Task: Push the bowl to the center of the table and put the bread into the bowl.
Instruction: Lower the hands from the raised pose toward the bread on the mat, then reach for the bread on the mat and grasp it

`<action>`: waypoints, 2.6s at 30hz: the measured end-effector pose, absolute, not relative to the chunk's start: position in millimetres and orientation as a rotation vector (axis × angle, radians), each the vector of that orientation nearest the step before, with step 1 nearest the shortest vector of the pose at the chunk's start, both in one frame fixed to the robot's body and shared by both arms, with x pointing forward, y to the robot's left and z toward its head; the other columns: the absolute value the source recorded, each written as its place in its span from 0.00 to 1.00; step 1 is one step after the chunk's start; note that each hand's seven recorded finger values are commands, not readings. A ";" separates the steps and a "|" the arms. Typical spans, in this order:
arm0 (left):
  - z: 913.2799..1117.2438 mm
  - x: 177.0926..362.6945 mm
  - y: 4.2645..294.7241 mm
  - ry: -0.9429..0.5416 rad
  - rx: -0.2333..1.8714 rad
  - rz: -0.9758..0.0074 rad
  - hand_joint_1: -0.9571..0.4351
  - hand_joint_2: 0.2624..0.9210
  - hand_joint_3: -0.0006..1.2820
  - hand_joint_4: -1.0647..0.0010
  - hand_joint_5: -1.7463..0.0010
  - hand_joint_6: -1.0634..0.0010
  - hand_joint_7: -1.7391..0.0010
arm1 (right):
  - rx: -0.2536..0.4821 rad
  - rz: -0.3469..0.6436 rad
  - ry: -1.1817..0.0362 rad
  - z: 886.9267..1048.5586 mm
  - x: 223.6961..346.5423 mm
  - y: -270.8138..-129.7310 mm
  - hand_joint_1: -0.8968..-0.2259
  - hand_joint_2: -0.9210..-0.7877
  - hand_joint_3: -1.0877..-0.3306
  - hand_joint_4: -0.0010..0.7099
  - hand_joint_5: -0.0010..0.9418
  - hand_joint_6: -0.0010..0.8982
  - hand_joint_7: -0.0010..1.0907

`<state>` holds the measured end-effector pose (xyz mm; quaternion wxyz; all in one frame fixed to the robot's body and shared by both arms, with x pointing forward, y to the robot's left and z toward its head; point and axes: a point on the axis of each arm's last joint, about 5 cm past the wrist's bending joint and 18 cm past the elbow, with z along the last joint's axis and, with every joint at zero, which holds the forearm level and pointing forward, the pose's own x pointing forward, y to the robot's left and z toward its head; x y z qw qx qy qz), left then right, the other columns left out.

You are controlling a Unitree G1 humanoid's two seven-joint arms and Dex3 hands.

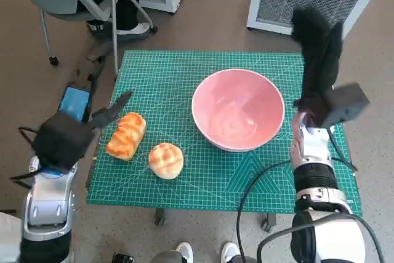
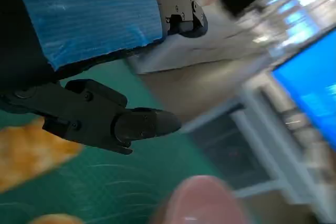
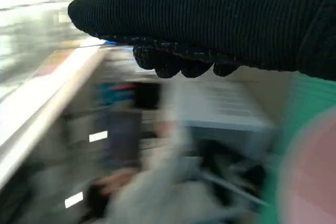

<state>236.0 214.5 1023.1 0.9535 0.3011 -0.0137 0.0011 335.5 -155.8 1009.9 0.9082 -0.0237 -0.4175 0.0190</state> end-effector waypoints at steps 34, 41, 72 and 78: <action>1005.3 233.7 206.5 0.265 0.962 -0.045 0.35 1.00 0.12 0.81 0.99 0.73 0.98 | -0.240 0.176 -1.175 1022.4 300.7 -142.7 0.50 0.00 0.45 0.42 0.02 0.00 0.67; 998.9 233.2 204.7 0.309 0.980 -0.071 0.35 1.00 0.13 0.81 1.00 0.74 0.99 | -0.236 0.176 -1.162 1021.4 300.7 -141.5 0.50 0.00 0.45 0.43 0.02 0.00 0.64; 947.4 257.0 200.3 0.390 0.916 -0.043 0.72 1.00 0.12 0.42 0.57 0.47 0.98 | -0.217 0.192 -1.131 1015.7 299.3 -139.2 0.50 0.00 0.46 0.41 0.01 0.00 0.63; 938.0 262.1 202.2 0.332 0.909 -0.002 0.75 1.00 0.15 0.42 0.28 0.54 0.50 | -0.218 0.192 -1.131 1015.8 299.3 -139.3 0.51 0.00 0.46 0.41 0.01 0.00 0.63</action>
